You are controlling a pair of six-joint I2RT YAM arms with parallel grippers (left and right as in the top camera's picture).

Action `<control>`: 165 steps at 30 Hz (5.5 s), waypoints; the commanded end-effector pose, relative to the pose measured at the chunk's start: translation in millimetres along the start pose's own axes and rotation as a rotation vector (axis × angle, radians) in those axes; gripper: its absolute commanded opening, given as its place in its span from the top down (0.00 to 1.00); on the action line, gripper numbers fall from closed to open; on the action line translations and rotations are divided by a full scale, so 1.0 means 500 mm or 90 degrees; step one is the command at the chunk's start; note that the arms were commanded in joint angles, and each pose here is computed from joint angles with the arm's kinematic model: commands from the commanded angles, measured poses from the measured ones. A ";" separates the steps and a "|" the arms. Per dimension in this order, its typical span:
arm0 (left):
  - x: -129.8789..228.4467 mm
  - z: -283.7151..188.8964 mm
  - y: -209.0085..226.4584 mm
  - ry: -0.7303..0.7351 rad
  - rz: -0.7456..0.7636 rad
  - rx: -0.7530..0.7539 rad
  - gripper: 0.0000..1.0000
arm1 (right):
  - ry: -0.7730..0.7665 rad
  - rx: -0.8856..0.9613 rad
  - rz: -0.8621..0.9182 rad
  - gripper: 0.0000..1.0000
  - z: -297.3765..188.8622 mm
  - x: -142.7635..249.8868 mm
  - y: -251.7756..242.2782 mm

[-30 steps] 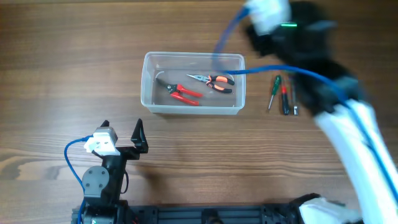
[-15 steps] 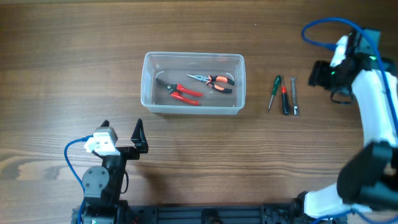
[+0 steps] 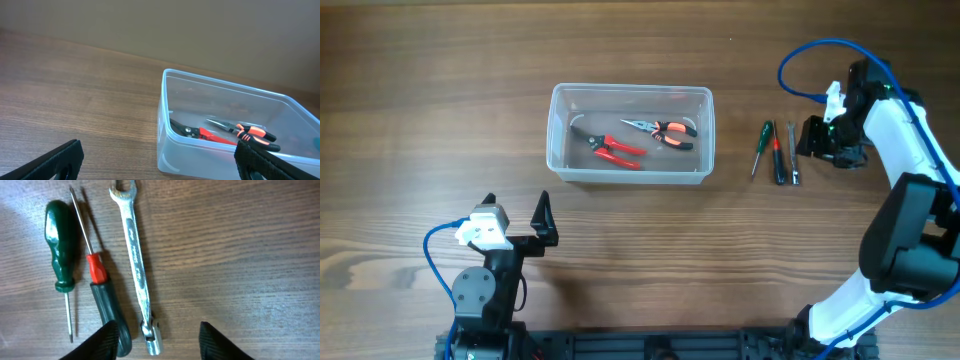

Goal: Pack container
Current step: 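Move the right gripper to the silver wrench and grasp it, then carry the wrench into the container and release it, then move the right gripper to the red-handled screwdriver and grasp it, then carry the red screwdriver into the container and release it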

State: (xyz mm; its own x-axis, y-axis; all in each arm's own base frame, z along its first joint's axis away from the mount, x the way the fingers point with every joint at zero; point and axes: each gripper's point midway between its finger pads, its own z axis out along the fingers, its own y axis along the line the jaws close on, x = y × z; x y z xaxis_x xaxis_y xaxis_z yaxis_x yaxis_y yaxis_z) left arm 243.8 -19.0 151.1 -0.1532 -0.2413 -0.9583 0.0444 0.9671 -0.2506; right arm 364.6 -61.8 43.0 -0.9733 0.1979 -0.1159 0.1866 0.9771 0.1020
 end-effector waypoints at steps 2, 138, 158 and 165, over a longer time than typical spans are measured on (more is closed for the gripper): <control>0.003 0.001 0.005 0.000 -0.008 -0.005 0.00 | 0.029 -0.002 -0.009 0.53 0.041 0.009 0.002; 0.003 0.000 0.005 0.000 -0.008 -0.005 0.00 | 0.106 0.045 0.006 0.90 0.110 0.066 0.108; 0.002 0.000 0.004 -0.001 -0.008 -0.005 0.00 | -0.429 -0.263 -0.328 0.96 -0.476 -0.046 0.467; 0.003 0.001 0.005 0.000 -0.008 -0.005 0.00 | -0.463 -0.302 -0.682 0.96 -0.418 0.033 0.687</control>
State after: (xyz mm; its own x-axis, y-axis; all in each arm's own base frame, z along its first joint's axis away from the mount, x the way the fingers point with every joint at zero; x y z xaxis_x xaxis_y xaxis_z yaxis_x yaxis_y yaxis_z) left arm 243.8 -19.0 151.1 -0.1532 -0.2413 -0.9583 0.0444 0.9671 -0.2506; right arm 387.3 216.2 331.1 -0.4316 -0.2551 -0.8652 -0.6373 0.7651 0.0924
